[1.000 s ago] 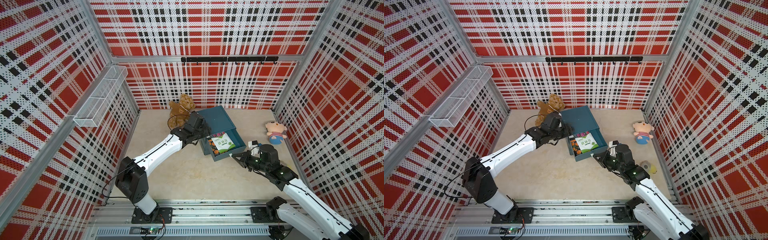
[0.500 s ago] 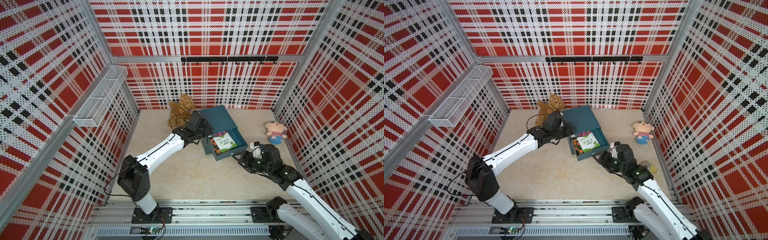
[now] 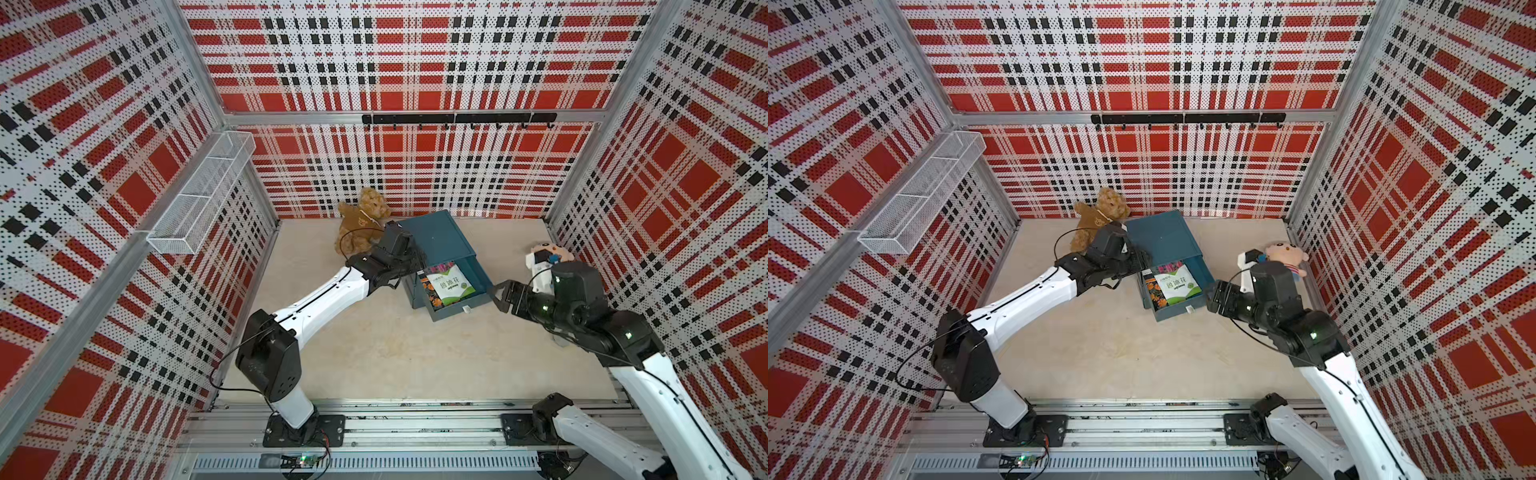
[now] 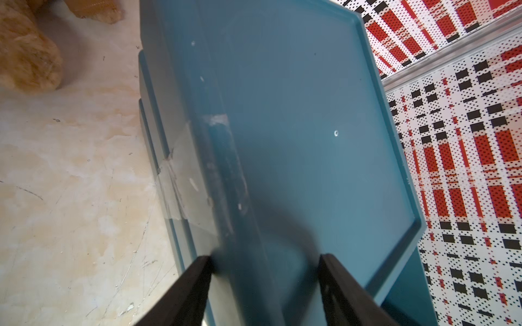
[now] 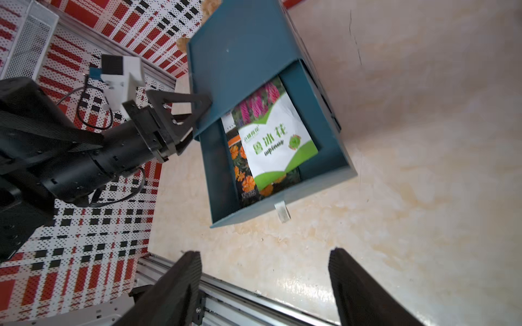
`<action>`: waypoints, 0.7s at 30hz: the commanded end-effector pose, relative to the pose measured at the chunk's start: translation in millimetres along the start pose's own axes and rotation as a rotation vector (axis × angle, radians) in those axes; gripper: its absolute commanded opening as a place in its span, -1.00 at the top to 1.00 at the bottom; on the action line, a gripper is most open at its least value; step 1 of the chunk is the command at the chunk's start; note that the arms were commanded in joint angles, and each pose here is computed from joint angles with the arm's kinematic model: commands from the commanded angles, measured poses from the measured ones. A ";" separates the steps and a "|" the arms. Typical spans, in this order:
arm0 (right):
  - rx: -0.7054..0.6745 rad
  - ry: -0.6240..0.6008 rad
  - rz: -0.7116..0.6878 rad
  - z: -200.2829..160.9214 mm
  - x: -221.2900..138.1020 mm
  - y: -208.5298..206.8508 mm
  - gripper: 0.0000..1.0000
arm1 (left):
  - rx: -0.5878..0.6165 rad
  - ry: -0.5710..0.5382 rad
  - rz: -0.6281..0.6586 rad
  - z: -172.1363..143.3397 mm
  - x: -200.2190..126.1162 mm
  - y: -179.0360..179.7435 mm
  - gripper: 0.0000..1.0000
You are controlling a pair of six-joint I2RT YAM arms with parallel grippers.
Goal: Take the seed bags out of the drawer
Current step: Pick up the seed packet from the drawer.
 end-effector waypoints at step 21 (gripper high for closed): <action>-0.421 0.250 -0.348 1.7 161.0 0.3 -0.81 | 0.023 0.163 0.044 -40.5 23.3 20.3 -0.34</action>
Point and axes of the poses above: each gripper's point midway between its finger pads, its own x axis out along the fingers, its own y axis along the line the jaws close on, z = x × y, the point moved 4 cm from there along -x, back along the fingers, and after that the axes turned 11 degrees about x, right-handed, at the moved point
